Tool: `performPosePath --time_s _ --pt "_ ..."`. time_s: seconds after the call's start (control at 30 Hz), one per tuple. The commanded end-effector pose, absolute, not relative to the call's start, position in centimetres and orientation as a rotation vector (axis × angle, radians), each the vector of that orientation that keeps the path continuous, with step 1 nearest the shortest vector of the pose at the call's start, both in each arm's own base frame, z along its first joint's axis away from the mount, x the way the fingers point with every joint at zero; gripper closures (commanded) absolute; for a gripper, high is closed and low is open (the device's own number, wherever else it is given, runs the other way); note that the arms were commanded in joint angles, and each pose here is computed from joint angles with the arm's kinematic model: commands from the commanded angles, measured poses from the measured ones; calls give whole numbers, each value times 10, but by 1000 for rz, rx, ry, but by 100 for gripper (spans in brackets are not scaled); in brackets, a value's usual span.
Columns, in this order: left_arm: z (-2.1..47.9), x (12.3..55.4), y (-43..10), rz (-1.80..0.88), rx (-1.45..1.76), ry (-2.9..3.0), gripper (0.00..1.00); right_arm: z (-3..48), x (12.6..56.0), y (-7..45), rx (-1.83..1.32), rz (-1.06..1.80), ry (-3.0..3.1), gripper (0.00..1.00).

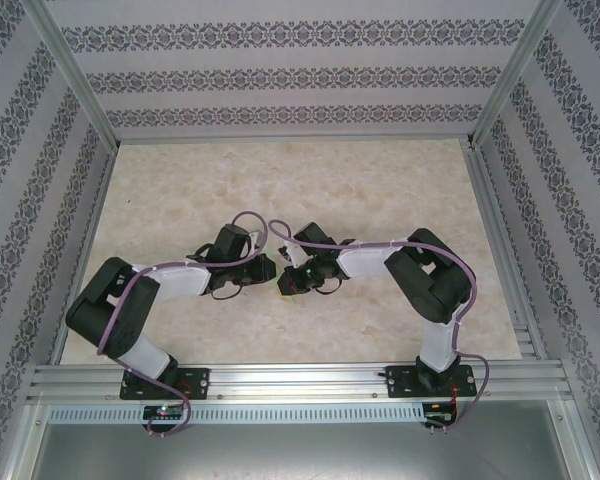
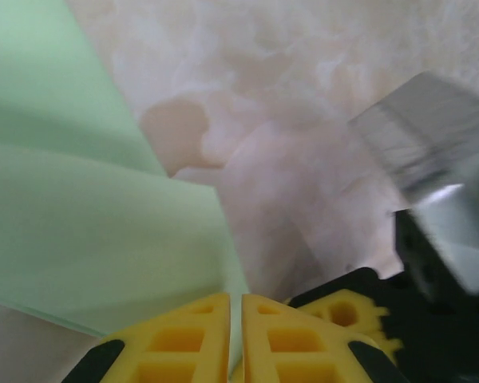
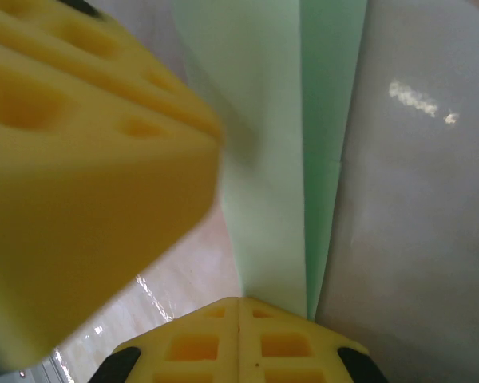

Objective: Fold a paper plane with a square sheet of paper (pick it up from the middle)
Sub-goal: Fold the wing for the fifth time at the center of the table.

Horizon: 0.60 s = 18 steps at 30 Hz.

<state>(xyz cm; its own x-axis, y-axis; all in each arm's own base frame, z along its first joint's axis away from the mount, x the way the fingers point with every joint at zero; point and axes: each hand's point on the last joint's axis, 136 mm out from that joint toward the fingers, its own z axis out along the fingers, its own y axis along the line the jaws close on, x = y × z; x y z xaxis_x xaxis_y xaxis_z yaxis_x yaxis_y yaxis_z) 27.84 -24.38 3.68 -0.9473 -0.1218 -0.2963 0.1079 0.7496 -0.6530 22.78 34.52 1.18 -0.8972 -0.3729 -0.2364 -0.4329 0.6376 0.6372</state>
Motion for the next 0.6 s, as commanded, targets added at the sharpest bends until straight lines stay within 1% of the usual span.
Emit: performPosePath --time_s 0.0,0.3,0.57 --pt "40 285 -255 -1046 -9 2604 88 -30 212 308 -598 893 2955 97" --pt "12 285 -222 -850 -119 2682 88 -37 209 297 -585 825 2978 99" --pt "2 306 -192 -775 -204 2693 88 -53 198 275 -589 689 3032 99"
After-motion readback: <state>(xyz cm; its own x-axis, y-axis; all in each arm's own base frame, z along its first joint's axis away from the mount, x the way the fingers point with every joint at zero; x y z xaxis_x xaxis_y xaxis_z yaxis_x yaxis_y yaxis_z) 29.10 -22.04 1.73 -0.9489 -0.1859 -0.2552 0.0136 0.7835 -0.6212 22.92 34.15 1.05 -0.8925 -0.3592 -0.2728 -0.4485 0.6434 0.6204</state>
